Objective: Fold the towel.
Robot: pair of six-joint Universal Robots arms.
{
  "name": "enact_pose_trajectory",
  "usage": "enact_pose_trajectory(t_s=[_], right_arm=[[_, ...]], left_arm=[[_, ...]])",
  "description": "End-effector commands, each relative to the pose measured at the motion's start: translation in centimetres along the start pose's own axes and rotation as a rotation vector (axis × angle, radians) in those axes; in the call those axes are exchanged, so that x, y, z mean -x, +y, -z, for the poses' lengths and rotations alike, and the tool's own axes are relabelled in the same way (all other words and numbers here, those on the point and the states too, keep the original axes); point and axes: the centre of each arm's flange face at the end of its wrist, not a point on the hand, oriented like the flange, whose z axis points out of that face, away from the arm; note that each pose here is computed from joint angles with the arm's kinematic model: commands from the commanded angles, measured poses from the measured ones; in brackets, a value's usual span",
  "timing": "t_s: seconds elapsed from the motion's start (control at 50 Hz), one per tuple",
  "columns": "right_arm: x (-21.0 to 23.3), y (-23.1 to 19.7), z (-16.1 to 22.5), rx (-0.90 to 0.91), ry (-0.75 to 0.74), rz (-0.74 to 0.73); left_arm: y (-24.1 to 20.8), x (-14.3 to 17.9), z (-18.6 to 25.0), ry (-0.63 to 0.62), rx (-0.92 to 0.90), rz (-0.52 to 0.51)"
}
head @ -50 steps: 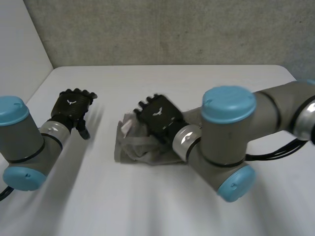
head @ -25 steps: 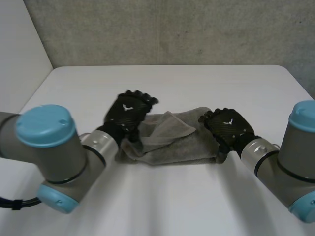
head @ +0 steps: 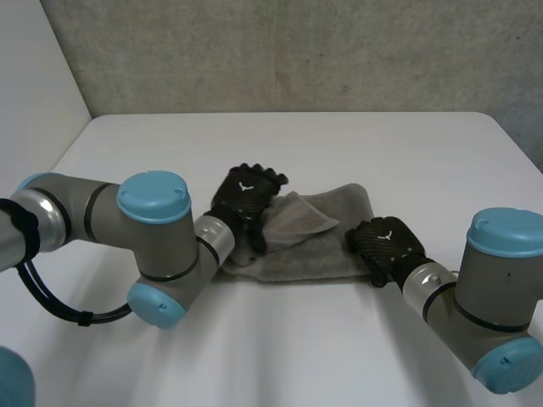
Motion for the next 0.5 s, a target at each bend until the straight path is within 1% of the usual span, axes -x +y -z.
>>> enact_pose_trajectory(t_s=[0.02,0.04,0.08,0.16,0.24,0.28,0.34,0.38,0.46,0.5], right_arm=[[-0.7,0.2,-0.2,0.013,0.036,0.000],[-0.8,0.2,-0.2,0.015,0.044,0.002],[-0.9,0.2,-0.2,0.018,0.049,0.004],[-1.0,-0.1,0.1,0.020,0.058,0.017],[-1.1,-0.5,0.6,0.023,0.060,0.064],[-1.2,-0.5,1.3,0.058,0.052,0.135],[-1.5,-0.2,1.6,0.087,0.050,0.166],[-2.4,0.3,2.3,0.147,0.051,0.212],[-3.8,0.3,2.7,0.176,0.070,0.244],[-4.4,-0.1,2.7,0.176,0.084,0.264]], left_arm=[[1.6,3.9,-0.2,-0.235,0.076,0.010],[1.6,3.9,-0.2,-0.236,0.076,0.010],[1.9,4.5,0.2,-0.294,0.098,0.012],[1.8,4.5,0.8,-0.310,0.113,0.011],[1.5,4.3,2.3,-0.304,0.131,0.010],[1.4,4.1,2.9,-0.300,0.135,0.010],[1.2,3.5,4.0,-0.285,0.144,0.009],[1.0,3.2,4.7,-0.277,0.148,0.008],[-0.2,1.7,6.8,-0.236,0.130,0.000],[-0.6,1.4,7.4,-0.230,0.122,-0.001]])
